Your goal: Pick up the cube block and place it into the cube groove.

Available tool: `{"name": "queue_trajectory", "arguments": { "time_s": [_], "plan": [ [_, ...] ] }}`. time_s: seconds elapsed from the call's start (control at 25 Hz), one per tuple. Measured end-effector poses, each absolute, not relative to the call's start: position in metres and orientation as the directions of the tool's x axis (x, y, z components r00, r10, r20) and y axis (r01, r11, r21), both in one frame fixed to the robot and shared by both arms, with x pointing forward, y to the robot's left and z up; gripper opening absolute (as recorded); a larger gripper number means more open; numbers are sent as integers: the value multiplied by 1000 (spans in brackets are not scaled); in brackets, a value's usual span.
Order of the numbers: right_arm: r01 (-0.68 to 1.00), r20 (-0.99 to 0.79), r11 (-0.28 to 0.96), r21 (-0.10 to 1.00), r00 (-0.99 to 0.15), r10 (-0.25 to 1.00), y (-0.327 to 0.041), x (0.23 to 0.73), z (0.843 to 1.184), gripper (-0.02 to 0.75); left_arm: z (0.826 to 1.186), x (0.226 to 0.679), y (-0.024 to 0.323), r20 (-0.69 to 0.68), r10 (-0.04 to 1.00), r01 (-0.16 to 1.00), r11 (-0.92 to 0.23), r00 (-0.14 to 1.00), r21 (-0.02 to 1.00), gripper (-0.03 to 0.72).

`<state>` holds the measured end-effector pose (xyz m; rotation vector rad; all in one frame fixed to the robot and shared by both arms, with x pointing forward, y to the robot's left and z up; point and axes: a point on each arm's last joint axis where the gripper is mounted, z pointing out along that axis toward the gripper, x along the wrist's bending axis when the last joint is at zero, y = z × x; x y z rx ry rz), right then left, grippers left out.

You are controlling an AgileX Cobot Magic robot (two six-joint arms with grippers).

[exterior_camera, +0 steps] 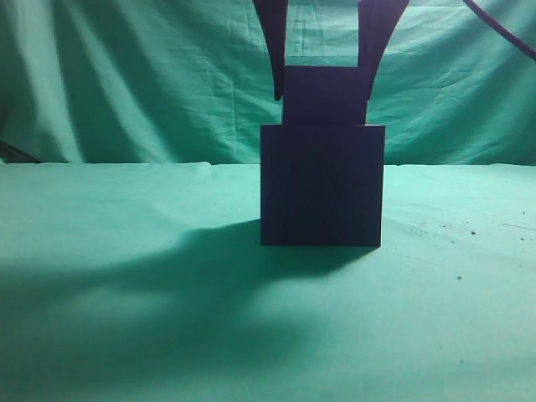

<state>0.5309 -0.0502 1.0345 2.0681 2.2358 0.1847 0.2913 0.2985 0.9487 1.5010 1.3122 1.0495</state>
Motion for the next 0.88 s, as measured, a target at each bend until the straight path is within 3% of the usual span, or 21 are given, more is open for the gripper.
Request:
{"name": "queue_trajectory", "arguments": {
  "time_s": [0.2, 0.28, 0.36, 0.56, 0.88],
  "plan": [
    [987, 34, 82, 135, -87, 996, -49, 529, 1034, 438, 949, 291, 298, 54, 994, 271, -77, 93, 959, 0],
    [987, 34, 90, 135, -95, 995, -48, 529, 1034, 547, 949, 291, 298, 54, 994, 271, -77, 93, 959, 0],
    [987, 38, 91, 134, -97, 995, -48, 529, 1035, 608, 949, 291, 298, 54, 994, 271, -77, 93, 959, 0],
    [975, 75, 129, 183, -145, 987, -44, 532, 1053, 598, 949, 291, 298, 54, 994, 271, -77, 93, 959, 0],
    [908, 140, 240, 342, -302, 943, -65, 506, 1123, 251, 949, 291, 298, 54, 994, 271, -77, 93, 959, 0]
  ]
}}
